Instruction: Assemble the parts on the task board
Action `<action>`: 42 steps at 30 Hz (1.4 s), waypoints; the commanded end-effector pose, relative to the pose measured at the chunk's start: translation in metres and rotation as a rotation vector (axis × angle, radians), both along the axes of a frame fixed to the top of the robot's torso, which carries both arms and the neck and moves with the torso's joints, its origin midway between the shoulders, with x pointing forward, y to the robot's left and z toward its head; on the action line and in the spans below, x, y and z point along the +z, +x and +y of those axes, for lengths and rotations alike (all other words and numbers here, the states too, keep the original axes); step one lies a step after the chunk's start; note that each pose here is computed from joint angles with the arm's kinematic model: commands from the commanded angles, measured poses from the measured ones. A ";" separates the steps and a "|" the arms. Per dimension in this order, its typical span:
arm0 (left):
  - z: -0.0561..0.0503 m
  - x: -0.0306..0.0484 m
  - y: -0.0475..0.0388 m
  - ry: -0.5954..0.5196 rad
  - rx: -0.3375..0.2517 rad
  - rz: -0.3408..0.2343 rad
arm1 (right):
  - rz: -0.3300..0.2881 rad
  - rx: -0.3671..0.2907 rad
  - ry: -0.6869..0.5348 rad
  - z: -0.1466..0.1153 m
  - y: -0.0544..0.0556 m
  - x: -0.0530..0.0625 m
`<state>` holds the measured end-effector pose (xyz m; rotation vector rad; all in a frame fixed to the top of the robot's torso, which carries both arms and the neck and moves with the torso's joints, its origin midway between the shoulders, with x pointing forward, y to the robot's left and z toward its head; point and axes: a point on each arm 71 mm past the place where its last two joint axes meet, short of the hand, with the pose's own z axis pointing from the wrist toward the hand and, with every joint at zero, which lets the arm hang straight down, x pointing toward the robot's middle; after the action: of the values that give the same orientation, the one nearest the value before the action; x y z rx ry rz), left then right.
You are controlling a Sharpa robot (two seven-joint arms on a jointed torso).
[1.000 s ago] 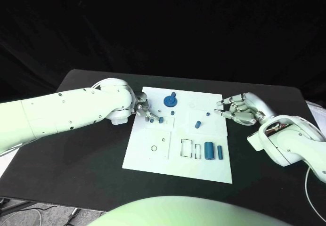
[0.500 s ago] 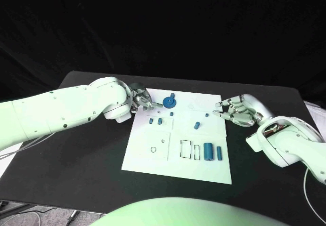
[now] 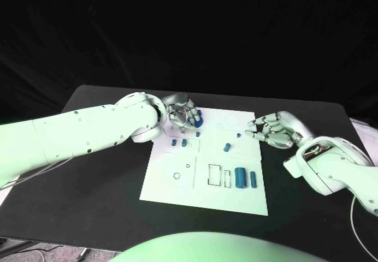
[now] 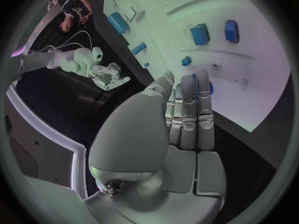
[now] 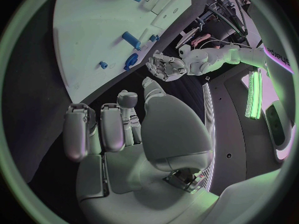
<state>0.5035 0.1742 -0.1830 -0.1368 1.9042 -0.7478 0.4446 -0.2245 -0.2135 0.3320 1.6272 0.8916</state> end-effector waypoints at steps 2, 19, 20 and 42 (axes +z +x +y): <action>-0.017 0.0034 -0.0023 0.102 -0.205 -0.176 | -0.004 0.013 0.000 0.002 -0.001 0.000; -0.032 -0.0150 0.0081 0.314 -0.234 -0.182 | -0.004 0.018 0.003 0.004 -0.001 0.000; -0.032 -0.0157 0.0087 0.320 -0.231 -0.178 | -0.004 0.018 0.003 0.004 -0.001 0.000; -0.036 -0.0306 0.0123 0.341 -0.232 -0.138 | -0.005 0.021 0.005 0.005 -0.001 0.000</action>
<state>0.5167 0.1403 -0.2122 0.3259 1.8907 -0.5575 0.4444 -0.2210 -0.2136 0.3299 1.6267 0.9015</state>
